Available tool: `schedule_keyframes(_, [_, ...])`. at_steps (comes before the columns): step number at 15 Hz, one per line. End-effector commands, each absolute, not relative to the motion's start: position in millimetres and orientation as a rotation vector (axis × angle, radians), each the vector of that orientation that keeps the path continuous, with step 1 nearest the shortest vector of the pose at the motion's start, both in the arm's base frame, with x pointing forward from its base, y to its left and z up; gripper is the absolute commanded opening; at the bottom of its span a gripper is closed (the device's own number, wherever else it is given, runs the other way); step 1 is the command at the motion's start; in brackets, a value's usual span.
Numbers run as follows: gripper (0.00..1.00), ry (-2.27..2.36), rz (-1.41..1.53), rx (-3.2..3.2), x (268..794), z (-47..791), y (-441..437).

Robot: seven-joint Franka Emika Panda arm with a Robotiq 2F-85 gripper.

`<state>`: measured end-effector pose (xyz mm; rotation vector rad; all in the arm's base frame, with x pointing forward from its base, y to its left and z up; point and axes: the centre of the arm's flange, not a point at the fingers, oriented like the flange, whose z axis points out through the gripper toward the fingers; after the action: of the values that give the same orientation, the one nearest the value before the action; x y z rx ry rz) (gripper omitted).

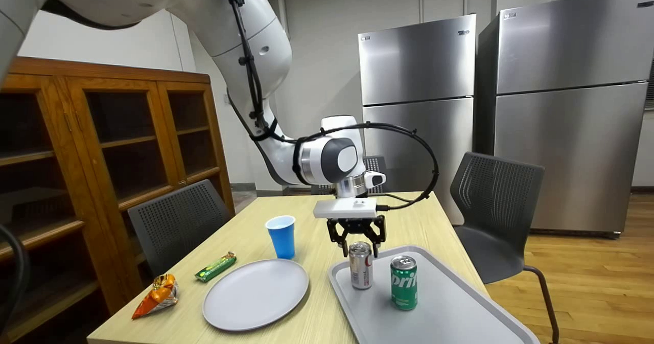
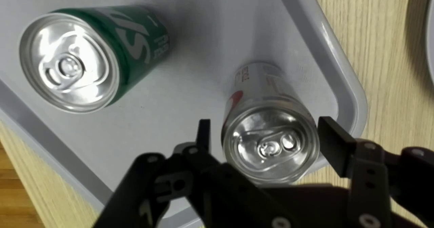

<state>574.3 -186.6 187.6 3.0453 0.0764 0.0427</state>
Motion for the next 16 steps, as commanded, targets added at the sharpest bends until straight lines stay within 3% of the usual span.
schedule_keyframes(1, [0.49, 0.076, 0.058, 3.05, 578, 192, -191])
schedule_keyframes(2, [0.4, 0.077, 0.058, 3.051, 577, 192, -191])
schedule_keyframes(3, [0.39, 0.077, 0.058, 3.057, 577, 192, -190])
schedule_keyframes(16, [0.39, 0.349, 0.293, 3.139, 569, 283, -137])
